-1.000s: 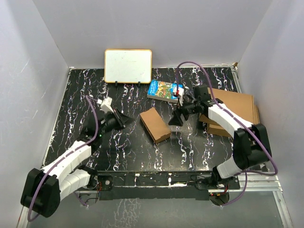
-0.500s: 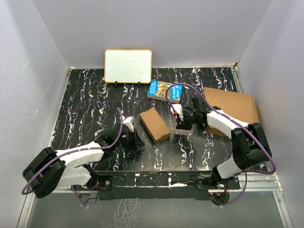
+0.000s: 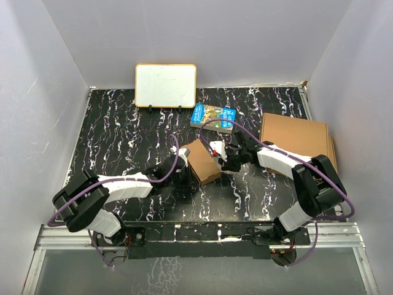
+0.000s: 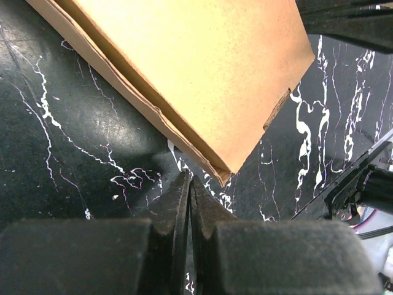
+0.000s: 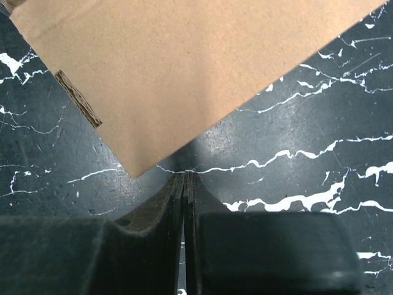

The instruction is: Fold the paper box

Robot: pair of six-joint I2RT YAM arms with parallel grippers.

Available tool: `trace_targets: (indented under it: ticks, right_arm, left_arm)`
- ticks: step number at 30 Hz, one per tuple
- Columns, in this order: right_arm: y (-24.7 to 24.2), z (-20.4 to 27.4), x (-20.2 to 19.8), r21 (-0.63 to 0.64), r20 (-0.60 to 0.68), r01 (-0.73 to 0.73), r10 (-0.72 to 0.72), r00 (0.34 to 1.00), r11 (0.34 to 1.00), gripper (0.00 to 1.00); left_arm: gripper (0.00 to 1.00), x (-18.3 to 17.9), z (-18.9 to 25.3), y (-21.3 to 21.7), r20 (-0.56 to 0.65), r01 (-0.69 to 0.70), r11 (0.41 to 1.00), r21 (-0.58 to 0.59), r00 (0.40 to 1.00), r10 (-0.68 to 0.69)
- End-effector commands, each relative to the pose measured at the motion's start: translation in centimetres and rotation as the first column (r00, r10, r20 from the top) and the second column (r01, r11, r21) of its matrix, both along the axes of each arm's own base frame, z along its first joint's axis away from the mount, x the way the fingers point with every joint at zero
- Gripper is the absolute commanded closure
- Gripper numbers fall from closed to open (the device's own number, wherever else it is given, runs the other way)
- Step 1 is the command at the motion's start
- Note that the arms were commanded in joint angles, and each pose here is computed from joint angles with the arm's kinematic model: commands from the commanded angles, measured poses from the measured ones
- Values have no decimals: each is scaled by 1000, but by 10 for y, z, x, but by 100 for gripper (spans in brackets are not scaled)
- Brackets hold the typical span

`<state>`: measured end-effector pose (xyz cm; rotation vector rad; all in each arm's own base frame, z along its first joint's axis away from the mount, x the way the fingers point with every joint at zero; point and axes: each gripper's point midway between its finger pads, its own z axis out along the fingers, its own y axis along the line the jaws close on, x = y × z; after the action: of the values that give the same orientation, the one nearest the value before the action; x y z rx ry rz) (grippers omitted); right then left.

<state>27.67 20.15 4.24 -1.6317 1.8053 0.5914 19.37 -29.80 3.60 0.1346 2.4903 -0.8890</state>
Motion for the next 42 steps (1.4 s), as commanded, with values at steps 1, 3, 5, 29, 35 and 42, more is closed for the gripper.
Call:
trace_targets:
  ticks: [1,3,5,29,35,42]
  right_arm:
    - [8,4,10,8,58,2,-3,998,1000,91]
    - [10,5,8,12,59,-2,1,998,1000,91]
    - [11,6,7,14,62,-8,7,998,1000,91]
    - [59,18,-65,78,-76,-248,254,964,966,91]
    - [57,17,-60,45,-101,-231,234,967,972,86]
    - [39,31,-48,75,-89,-197,203,975,978,79]
  left_arm:
    - [100,9,10,-2,0,-50,999,12,999,50]
    - [100,9,10,-2,-2,-58,998,16,998,58]
    - [100,10,12,-4,-8,-59,998,12,998,59]
    - [100,15,34,-5,-103,-160,987,13,982,161]
    - [100,11,44,22,-74,-195,980,28,978,196]
    - [99,-7,51,44,-29,-118,992,48,992,120]
